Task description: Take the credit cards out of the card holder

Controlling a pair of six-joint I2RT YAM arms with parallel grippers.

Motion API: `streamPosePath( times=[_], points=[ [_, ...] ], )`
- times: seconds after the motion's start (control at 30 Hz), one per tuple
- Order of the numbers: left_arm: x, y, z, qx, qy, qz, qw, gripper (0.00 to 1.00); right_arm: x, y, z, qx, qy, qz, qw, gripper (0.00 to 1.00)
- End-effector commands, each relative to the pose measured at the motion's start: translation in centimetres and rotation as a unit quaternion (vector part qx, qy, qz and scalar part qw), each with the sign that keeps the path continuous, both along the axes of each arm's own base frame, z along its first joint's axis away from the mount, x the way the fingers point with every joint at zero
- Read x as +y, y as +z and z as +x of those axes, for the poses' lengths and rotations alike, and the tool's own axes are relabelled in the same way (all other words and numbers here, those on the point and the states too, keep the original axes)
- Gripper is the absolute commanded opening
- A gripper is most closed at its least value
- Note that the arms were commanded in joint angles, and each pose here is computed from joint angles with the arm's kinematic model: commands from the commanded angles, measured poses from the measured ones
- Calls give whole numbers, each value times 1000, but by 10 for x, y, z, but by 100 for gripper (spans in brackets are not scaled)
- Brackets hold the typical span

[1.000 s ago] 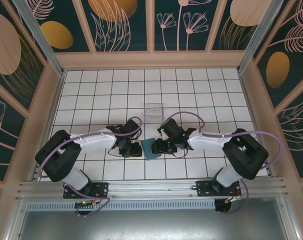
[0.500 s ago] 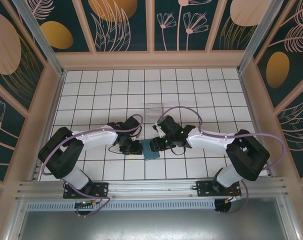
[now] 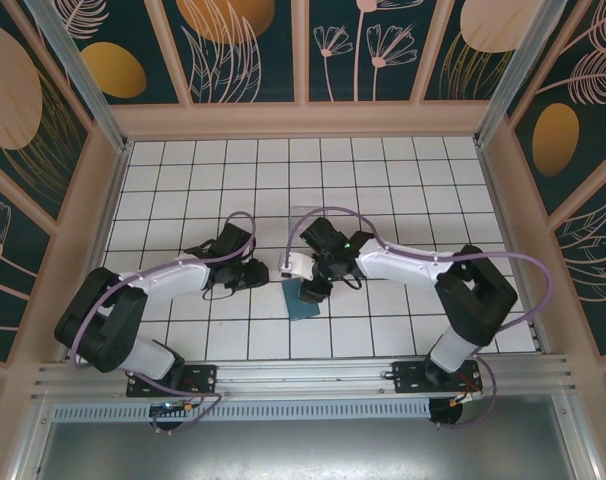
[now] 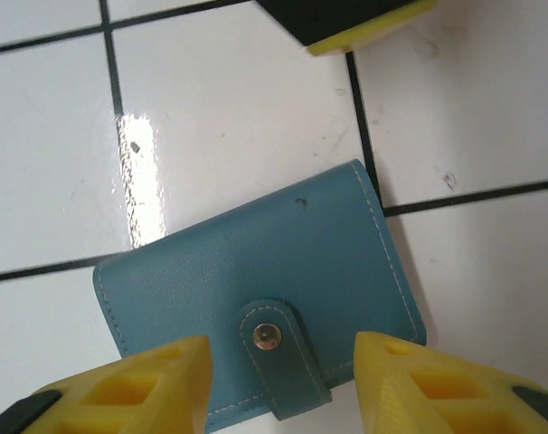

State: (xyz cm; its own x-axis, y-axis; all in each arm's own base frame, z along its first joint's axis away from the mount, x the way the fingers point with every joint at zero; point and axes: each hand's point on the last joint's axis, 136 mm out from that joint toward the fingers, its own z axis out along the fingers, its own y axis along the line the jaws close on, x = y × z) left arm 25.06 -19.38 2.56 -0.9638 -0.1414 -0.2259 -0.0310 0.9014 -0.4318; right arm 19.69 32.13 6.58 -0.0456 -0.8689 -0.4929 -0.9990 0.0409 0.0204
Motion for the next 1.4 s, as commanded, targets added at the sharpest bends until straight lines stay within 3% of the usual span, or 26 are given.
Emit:
streamPosePath(
  times=[0.0, 0.5, 0.73, 1.37],
  points=[
    [3, 5, 3, -14, 14, -13, 1000, 35, -3, -6, -8, 6, 79, -24, 997, 46],
    [0, 3, -3, -9, 9, -26, 1000, 35, -12, -45, -8, 34, 92, -75, 992, 45],
    [-4, 4, -2, -6, 4, -33, 999, 36, -6, -48, -9, 30, 87, -80, 993, 30],
    [-19, 28, -10, -2, -16, -88, 996, 34, 48, 0, -8, -3, 1, 86, 996, 8]
  ],
)
